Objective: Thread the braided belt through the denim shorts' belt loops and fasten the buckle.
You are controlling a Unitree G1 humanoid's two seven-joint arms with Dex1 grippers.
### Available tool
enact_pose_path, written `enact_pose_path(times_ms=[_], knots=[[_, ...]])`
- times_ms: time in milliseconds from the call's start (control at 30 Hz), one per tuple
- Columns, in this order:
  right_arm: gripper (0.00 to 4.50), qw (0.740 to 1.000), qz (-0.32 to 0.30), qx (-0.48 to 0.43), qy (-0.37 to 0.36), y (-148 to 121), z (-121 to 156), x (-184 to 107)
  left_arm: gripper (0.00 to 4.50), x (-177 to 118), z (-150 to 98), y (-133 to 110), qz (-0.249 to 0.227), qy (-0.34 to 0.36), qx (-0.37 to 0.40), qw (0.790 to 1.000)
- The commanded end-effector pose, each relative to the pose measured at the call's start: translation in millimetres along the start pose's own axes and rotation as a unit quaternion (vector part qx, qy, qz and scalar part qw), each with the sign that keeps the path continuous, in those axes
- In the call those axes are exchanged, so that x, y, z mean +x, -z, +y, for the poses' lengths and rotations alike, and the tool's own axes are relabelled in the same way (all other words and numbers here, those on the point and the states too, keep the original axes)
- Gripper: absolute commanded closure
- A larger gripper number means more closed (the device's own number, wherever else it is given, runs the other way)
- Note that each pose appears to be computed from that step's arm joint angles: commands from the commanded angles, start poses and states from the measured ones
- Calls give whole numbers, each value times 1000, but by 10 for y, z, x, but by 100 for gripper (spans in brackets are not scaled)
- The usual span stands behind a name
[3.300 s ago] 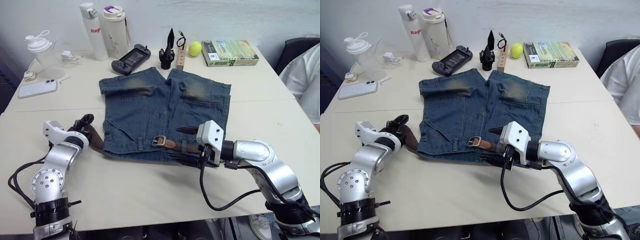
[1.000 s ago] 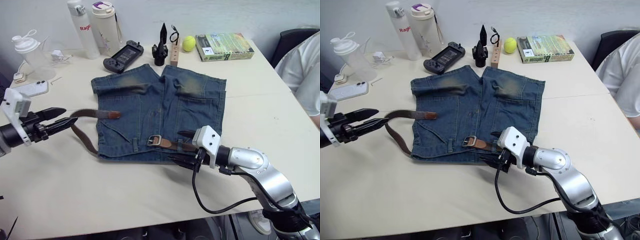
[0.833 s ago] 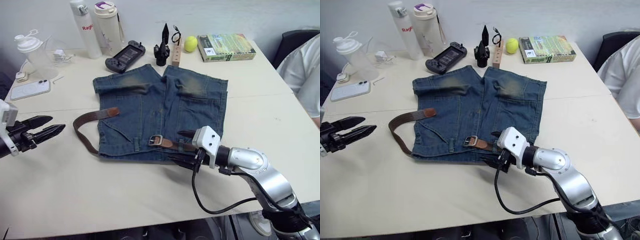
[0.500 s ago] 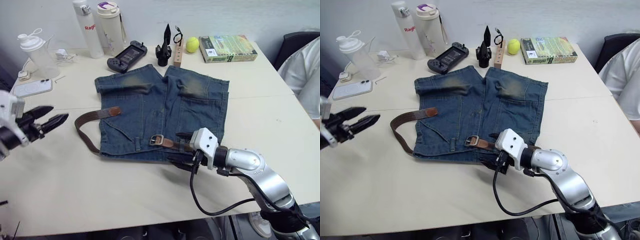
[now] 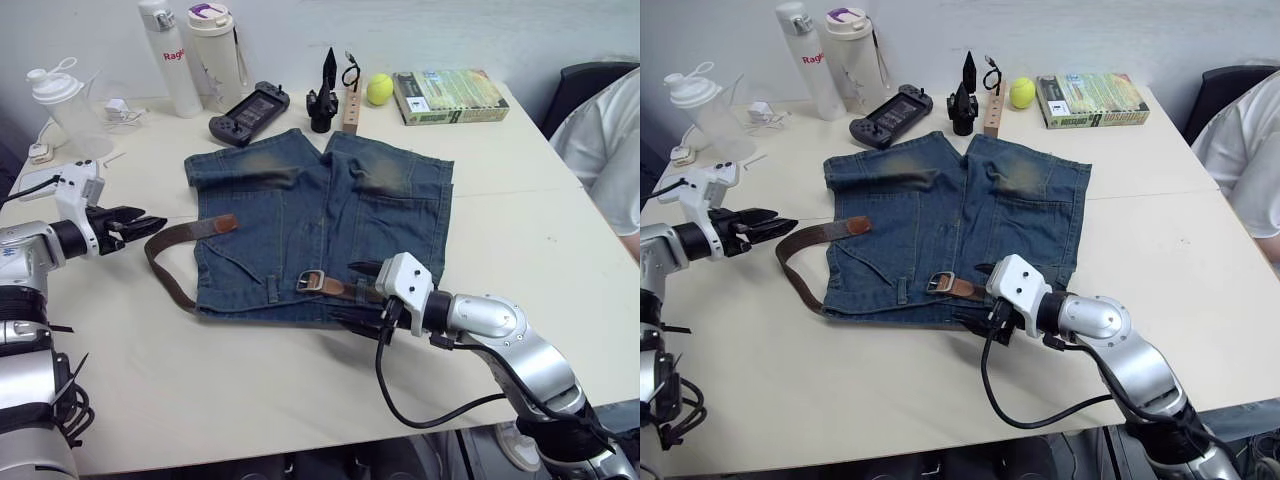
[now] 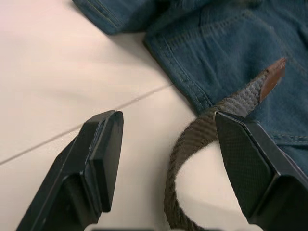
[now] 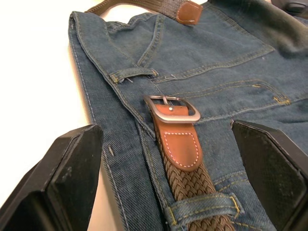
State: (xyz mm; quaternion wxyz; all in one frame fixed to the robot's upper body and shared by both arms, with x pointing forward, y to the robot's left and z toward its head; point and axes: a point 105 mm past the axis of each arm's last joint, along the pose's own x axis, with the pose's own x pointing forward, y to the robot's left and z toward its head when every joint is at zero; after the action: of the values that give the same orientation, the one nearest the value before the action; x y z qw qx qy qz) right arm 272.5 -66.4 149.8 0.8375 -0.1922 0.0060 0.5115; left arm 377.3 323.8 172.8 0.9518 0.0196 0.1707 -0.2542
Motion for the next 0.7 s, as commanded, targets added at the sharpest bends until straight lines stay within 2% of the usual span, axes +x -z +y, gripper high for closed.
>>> enact_pose_path(times_ms=[33,233,367,500,533,600,700], knots=[[0,1000,-21,-17,11,-149,3,-47,117,32,-63,27,14,35,14,999],[0,999,-20,-17,19,-174,-14,-53,117,160,-58,235,64,23,47,997],[0,999,-20,-18,20,-187,-23,-49,236,206,-64,251,74,21,87,993],[0,999,-19,-18,22,-191,-32,-49,425,185,-73,227,67,27,122,990],[0,999,-19,-18,22,-193,-33,-48,441,171,-65,219,66,25,132,989],[0,999,-21,-17,21,-204,-35,-43,441,146,-70,206,65,28,152,986],[0,999,-23,-19,20,-217,-46,-34,441,109,-122,61,31,35,203,978]])
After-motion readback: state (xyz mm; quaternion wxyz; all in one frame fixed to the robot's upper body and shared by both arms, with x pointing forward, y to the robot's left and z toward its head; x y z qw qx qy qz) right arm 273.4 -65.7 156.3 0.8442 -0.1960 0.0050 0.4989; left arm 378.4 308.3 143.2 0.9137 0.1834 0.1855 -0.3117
